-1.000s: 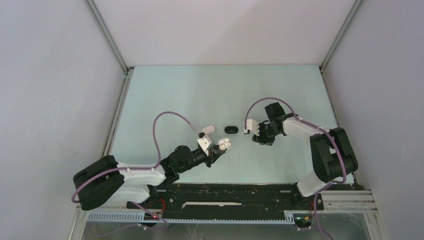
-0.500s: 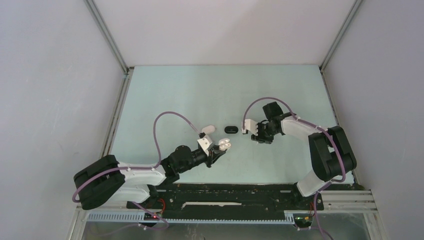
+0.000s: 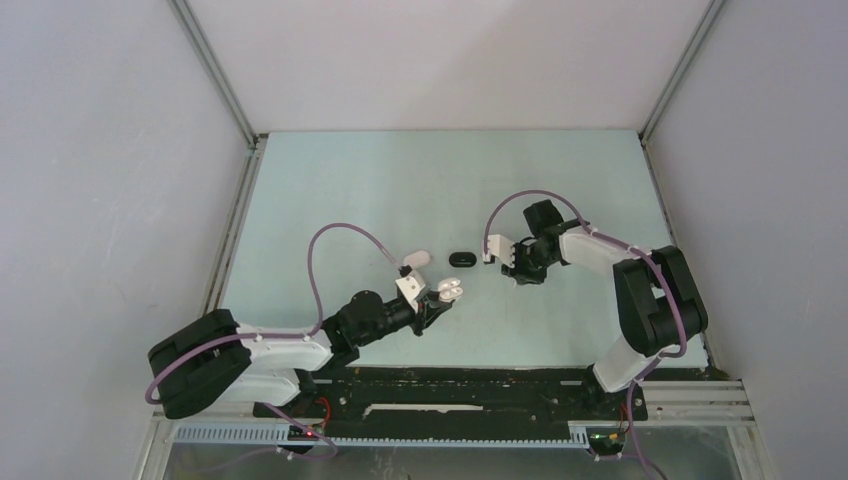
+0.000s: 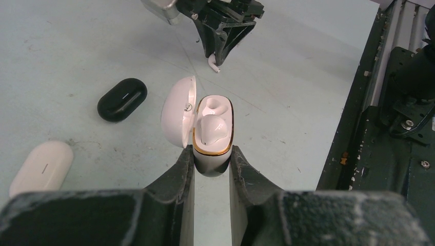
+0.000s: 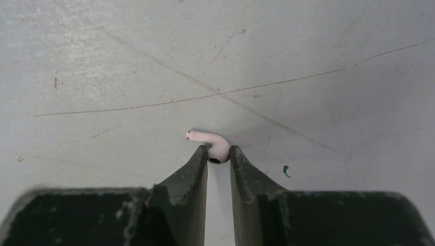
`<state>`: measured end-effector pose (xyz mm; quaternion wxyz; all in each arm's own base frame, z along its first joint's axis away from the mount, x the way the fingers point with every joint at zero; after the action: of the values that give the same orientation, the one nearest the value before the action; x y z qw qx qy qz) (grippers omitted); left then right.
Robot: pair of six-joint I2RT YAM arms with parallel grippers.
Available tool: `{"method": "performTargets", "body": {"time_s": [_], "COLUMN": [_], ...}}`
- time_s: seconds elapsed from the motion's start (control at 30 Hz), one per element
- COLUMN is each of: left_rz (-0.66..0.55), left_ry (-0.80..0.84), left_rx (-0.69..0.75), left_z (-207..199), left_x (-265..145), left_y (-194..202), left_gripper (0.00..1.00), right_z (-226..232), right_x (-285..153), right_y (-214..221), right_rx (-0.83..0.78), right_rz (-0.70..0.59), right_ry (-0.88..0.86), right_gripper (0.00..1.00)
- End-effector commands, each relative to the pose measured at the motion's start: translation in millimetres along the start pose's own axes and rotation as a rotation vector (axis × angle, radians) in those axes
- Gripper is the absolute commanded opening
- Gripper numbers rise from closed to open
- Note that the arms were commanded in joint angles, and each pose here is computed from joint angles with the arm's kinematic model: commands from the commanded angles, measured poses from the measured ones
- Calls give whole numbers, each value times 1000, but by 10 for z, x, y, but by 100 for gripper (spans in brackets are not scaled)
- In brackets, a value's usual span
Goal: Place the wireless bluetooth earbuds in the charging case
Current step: Pick up the earbud from the center of the board.
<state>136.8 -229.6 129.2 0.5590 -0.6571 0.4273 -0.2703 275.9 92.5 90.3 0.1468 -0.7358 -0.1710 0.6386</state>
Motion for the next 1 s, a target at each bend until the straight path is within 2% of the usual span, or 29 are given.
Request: {"method": "performTargets", "body": {"time_s": [0.0, 0.4, 0.43, 0.6, 0.73, 0.83, 0.97], "left_rz": [-54, -30, -28, -24, -22, -19, -42], "left_ry": [25, 41, 42, 45, 36, 30, 4], "left_rx": [27, 8, 6, -6, -11, -14, -15], "left_z": [-46, -74, -75, -86, -83, -80, -96], "left_x": [99, 160, 163, 182, 192, 212, 219], "left_y": [-170, -154, -150, -149, -141, -136, -206], "left_gripper": [1, 1, 1, 1, 1, 1, 0], "right_z": [134, 284, 287, 297, 161, 120, 195], "right_x": [-84, -741, -787, -1093, -1350, -1518, -1702], "right_y": [17, -366, -397, -586, -699, -789, -1010], "right_rx": [71, 48, 29, -122, -134, -212, -283], "right_rz": [68, 57, 84, 155, 212, 209, 140], "right_ry": [-44, 171, 206, 387, 443, 503, 615], "right_gripper": [9, 5, 0, 0, 0, 0, 0]}}
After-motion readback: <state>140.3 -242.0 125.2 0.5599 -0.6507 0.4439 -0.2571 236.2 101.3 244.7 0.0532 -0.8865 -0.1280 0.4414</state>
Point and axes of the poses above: each gripper's point midway between its finger pads, its own x axis out along the fingers, its own z axis along the line the jaws close on, y = z × x, the point moved 9 cm from there along -x, back along the fingers, and after that the axes turned 7 degrees about -x, right-handed, at the moved point
